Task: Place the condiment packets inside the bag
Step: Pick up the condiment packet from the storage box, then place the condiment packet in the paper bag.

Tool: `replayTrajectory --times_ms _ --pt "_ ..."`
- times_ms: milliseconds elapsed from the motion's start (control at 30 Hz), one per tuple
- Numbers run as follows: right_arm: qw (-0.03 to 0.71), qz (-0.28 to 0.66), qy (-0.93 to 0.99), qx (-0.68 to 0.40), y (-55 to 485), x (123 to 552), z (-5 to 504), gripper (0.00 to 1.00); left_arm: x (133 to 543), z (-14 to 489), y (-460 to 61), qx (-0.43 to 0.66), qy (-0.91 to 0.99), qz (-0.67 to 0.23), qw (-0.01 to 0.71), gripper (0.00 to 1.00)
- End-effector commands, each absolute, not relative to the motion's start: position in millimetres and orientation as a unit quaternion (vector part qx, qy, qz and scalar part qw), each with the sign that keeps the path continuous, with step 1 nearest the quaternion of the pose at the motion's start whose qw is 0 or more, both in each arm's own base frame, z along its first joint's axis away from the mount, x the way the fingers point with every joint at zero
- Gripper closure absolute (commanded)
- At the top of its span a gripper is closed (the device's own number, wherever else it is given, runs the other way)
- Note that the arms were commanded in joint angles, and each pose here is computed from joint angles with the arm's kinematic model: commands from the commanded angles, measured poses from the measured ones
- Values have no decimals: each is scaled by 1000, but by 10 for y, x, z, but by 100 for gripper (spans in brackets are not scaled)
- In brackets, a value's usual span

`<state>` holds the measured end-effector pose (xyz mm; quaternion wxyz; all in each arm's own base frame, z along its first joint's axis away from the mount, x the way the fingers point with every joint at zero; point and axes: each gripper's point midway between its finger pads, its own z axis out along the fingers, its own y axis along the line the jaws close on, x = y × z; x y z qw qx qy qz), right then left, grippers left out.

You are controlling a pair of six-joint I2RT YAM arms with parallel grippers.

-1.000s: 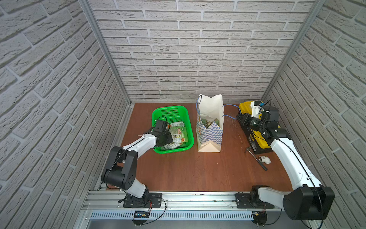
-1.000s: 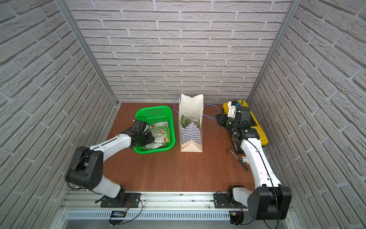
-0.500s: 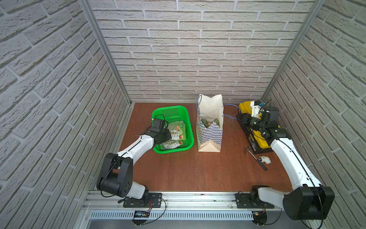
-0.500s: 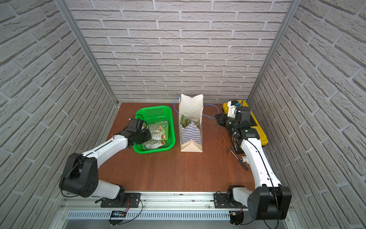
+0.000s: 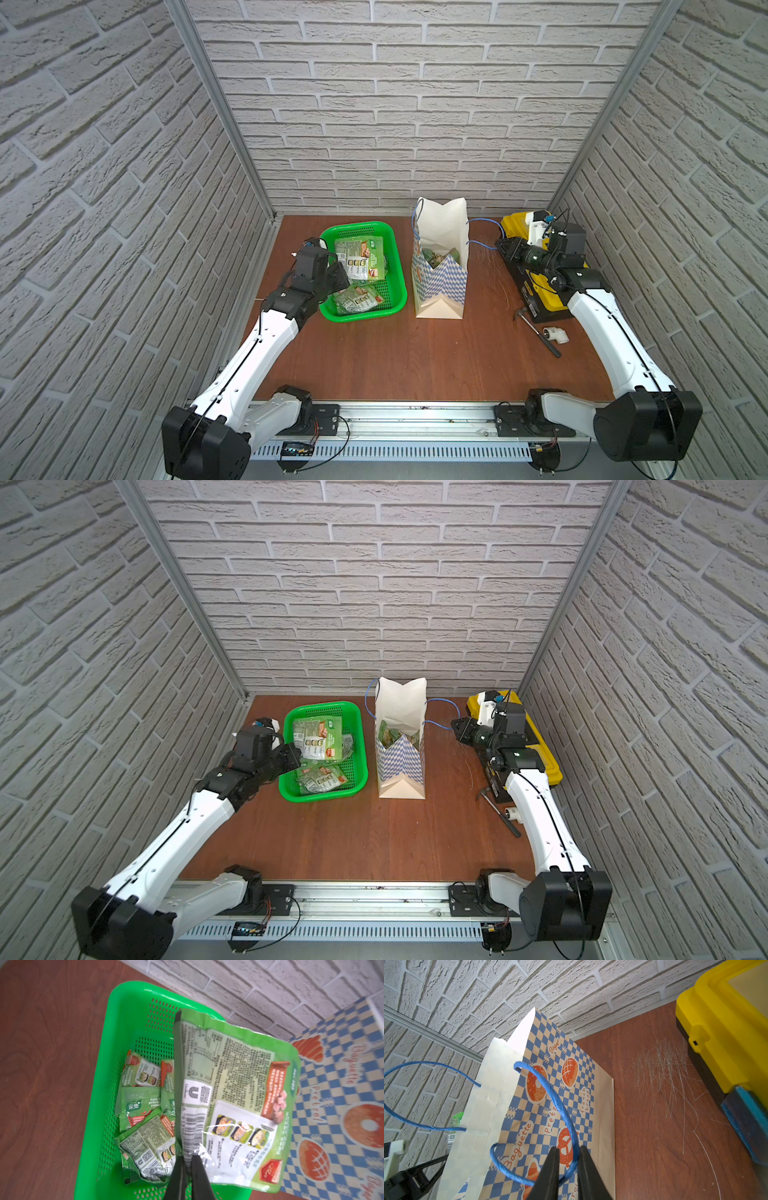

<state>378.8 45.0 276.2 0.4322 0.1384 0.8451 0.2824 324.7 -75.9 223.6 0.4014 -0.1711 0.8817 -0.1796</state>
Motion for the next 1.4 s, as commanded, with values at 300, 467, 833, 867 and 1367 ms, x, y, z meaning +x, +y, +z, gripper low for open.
replayTrajectory --times_ms 300,467,833,867,1367 --pt "445 294 836 131 470 3807 2827 79 3214 3700 -1422 -53 816 -183 546 100" --pt "445 293 836 131 469 3802 2827 79 3356 4036 -1888 -2 802 -193 565 100" --pt "447 295 835 129 474 3794 2852 79 3827 4092 -2714 69 815 -159 553 100" --pt "447 295 835 129 472 3788 2855 79 3892 4051 -2728 66 819 -145 551 100" --pt "448 292 835 127 468 3776 2863 79 4304 3370 -2691 63 878 -26 475 51"
